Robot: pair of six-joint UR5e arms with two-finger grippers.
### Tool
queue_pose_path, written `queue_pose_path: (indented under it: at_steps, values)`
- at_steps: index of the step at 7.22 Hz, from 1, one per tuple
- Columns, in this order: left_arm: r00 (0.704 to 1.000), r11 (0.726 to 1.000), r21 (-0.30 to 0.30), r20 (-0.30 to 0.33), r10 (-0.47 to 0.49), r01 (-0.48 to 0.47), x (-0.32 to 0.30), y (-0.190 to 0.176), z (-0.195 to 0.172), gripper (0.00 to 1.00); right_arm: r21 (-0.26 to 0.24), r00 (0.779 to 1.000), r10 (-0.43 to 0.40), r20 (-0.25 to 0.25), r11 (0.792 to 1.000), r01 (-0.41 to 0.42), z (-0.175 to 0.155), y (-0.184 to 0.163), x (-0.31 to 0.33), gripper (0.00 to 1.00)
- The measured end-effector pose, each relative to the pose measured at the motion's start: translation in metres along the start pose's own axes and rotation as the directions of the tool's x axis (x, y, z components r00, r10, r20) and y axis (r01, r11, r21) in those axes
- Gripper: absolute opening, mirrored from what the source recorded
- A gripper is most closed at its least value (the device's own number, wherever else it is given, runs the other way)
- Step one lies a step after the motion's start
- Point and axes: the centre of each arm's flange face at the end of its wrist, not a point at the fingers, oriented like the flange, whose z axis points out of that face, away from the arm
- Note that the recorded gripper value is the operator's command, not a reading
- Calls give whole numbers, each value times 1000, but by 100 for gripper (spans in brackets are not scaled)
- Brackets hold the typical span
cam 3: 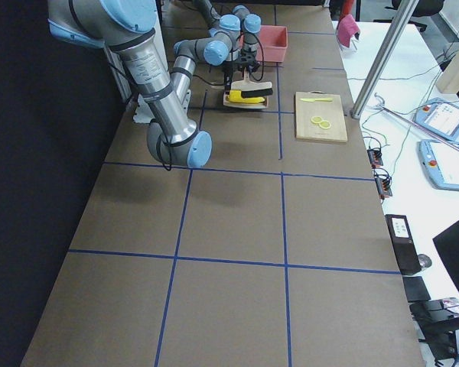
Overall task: Sweep and dump trash into bin
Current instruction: 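Lift the brush away from the dustpan with the right gripper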
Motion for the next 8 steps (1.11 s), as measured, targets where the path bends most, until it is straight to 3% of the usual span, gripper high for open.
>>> queue_pose_path:
  at_steps: [4,8]
  values:
    - [998,994,101,-56,-23,28,-13,5,-15,0,-1,997,-26,-77,1000,26,-9,-39,64,0]
    - [994,974,204,-71,-88,101,-40,25,-71,0,3,991,-63,-118,998,64,-21,-37,123,0]
